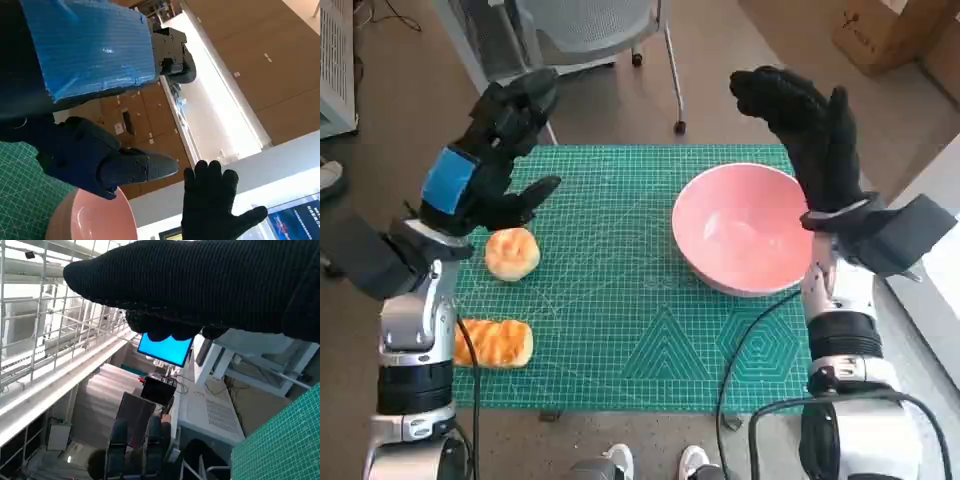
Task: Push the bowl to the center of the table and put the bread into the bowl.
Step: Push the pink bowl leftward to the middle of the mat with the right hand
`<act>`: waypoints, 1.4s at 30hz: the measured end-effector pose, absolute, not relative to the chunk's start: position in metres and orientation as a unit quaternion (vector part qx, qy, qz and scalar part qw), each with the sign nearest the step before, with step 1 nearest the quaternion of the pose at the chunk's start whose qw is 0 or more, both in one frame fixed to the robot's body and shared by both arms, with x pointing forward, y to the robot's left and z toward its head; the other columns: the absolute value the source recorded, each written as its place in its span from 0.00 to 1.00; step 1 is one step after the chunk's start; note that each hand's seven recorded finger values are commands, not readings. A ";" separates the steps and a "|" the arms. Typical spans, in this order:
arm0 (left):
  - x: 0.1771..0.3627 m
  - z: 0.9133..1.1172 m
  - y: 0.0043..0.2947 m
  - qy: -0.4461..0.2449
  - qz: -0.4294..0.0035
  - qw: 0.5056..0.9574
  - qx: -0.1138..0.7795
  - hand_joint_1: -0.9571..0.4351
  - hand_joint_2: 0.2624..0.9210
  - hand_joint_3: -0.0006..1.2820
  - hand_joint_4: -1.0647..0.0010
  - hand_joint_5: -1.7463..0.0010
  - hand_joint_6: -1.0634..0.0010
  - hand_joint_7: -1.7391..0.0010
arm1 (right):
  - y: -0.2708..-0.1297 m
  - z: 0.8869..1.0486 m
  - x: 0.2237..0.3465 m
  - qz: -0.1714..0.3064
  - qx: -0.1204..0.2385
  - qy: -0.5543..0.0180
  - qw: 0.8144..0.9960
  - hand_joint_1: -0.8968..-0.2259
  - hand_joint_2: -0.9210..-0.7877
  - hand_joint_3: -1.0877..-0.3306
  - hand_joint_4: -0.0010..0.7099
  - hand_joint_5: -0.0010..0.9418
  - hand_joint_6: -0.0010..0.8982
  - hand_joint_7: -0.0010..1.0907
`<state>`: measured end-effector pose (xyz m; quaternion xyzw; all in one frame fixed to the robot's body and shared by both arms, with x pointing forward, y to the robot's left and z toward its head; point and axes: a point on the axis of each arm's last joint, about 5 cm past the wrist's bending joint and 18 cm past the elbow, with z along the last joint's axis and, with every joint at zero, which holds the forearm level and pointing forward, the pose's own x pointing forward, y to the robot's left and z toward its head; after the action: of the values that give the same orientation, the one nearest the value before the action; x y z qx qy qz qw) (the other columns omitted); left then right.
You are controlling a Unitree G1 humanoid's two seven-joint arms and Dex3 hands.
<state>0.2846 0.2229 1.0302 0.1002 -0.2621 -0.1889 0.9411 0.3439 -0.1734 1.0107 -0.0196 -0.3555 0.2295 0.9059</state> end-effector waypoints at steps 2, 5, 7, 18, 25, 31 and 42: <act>0.285 1.030 0.223 -0.262 -0.189 0.941 0.100 0.43 0.88 0.39 0.87 0.98 1.00 0.66 | -0.173 1.011 0.344 0.229 -0.020 -0.355 0.906 0.32 0.00 0.58 0.28 0.00 0.35 0.00; 0.285 1.030 0.223 -0.261 -0.189 0.941 0.099 0.43 0.88 0.39 0.87 0.98 1.00 0.66 | -0.174 1.011 0.344 0.229 -0.020 -0.355 0.906 0.32 0.00 0.58 0.28 0.00 0.35 0.00; 0.285 1.030 0.223 -0.261 -0.189 0.941 0.099 0.43 0.88 0.39 0.87 0.98 1.00 0.67 | -0.174 1.011 0.344 0.229 -0.020 -0.356 0.906 0.33 0.00 0.58 0.28 0.00 0.35 0.00; 0.285 1.030 0.223 -0.260 -0.189 0.942 0.099 0.43 0.88 0.39 0.87 0.98 1.00 0.67 | -0.174 1.011 0.344 0.229 -0.021 -0.355 0.906 0.33 0.00 0.58 0.28 0.00 0.35 0.00; 0.285 1.030 0.223 -0.259 -0.189 0.942 0.098 0.43 0.88 0.39 0.87 0.98 1.00 0.67 | -0.175 1.011 0.344 0.228 -0.022 -0.356 0.906 0.33 0.00 0.59 0.29 0.00 0.35 0.00; 0.285 1.030 0.223 -0.259 -0.189 0.942 0.098 0.43 0.88 0.39 0.87 0.98 1.00 0.66 | -0.176 1.011 0.344 0.228 -0.023 -0.356 0.906 0.33 0.00 0.59 0.28 0.00 0.35 0.00; 0.285 1.030 0.223 -0.259 -0.189 0.942 0.099 0.43 0.88 0.39 0.87 0.98 1.00 0.66 | -0.206 1.008 0.344 0.180 -0.030 -0.324 0.928 0.33 0.00 0.60 0.26 0.00 0.35 0.00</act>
<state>0.2846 0.2234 1.0302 0.0989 -0.2587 -0.1887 0.9422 0.3440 -0.2062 1.0081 -0.0303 -0.3236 0.1799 0.9284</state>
